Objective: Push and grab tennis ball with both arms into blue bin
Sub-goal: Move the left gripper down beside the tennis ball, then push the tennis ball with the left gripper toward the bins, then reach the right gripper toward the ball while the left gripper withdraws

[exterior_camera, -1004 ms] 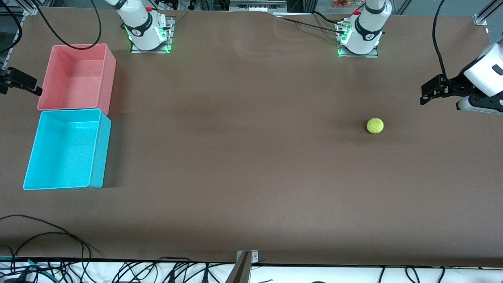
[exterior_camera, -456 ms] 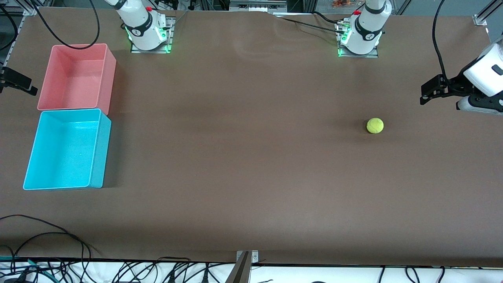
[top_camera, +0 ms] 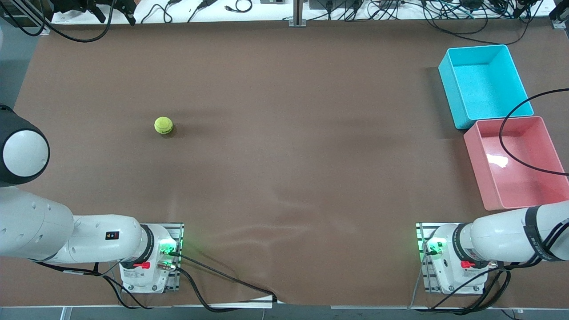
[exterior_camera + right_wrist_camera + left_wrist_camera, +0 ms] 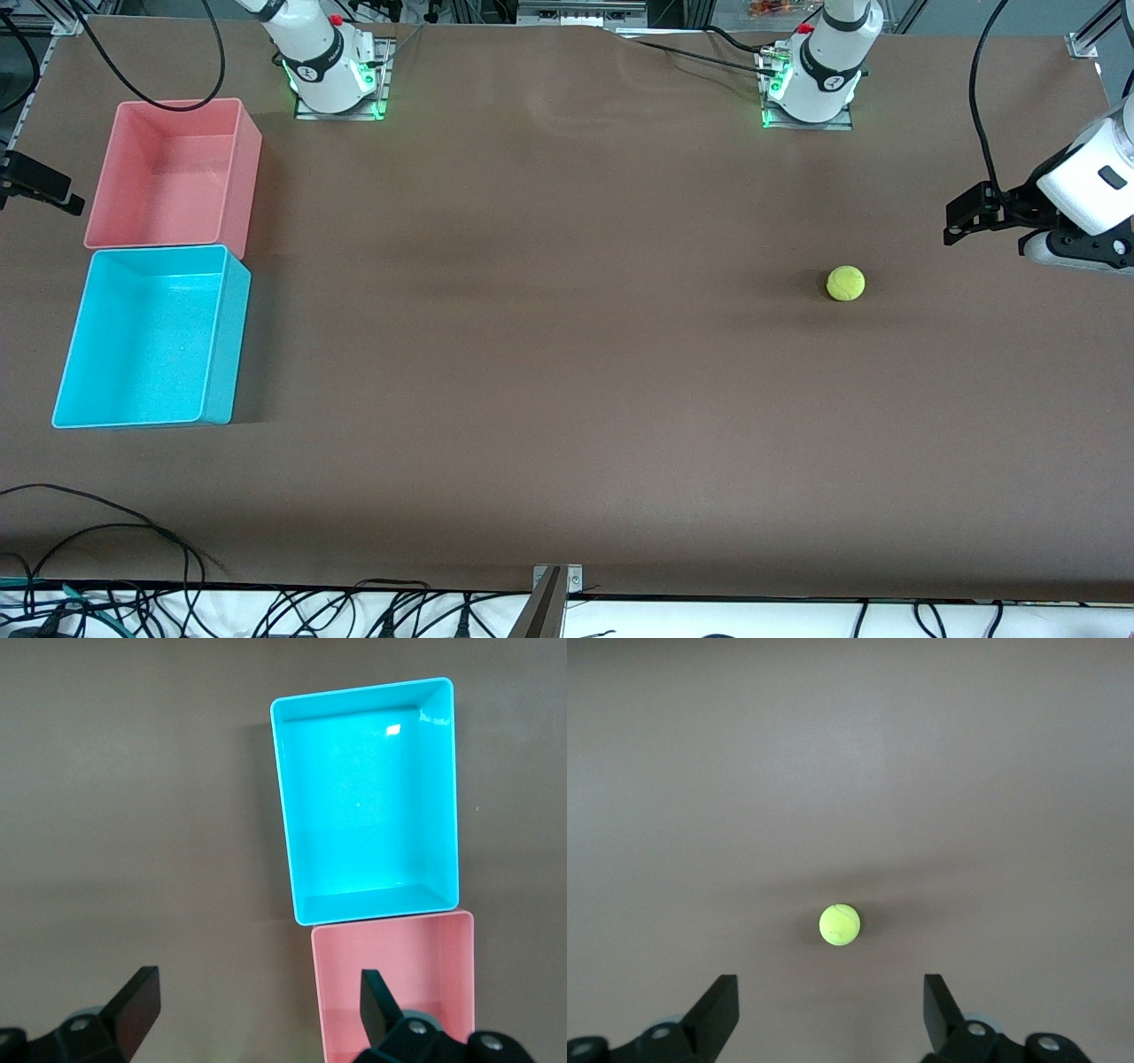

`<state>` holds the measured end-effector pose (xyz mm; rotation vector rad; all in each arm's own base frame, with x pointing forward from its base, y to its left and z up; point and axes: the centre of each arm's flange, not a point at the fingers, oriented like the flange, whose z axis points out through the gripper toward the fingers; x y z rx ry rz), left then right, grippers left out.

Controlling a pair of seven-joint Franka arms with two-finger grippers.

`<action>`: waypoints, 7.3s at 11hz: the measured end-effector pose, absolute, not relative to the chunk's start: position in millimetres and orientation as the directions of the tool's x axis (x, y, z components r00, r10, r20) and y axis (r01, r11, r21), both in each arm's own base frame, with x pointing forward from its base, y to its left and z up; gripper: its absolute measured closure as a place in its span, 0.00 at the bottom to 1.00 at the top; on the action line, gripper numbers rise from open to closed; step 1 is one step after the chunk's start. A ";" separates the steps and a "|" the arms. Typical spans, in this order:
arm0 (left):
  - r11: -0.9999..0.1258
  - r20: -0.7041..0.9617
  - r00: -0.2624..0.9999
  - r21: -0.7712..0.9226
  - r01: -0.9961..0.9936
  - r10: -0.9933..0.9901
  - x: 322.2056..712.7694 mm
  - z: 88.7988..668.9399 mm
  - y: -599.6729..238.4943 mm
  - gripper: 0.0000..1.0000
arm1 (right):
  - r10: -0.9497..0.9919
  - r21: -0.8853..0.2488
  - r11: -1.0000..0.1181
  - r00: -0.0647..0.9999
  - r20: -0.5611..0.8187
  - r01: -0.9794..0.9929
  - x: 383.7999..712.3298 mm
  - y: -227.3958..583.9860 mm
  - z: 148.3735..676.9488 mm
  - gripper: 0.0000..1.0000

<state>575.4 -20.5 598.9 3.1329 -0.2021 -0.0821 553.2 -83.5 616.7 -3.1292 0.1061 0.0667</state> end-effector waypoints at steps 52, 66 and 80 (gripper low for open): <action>0.116 -0.111 -0.117 -0.012 0.993 0.987 466.7 188.7 -36.1 0.99 | -0.063 -0.009 -0.998 0.997 -0.044 -0.064 553.4 -81.2 616.9 0.00; -0.378 -0.110 0.386 0.085 0.922 0.916 525.4 258.0 -28.5 0.96 | -0.099 -0.062 -0.993 0.994 -0.052 -0.102 548.4 -99.7 616.8 0.00; -0.966 -0.021 0.973 0.121 0.229 0.228 597.1 384.7 41.3 0.00 | 0.094 -0.086 -0.994 0.905 -0.415 0.064 481.8 3.3 450.1 0.00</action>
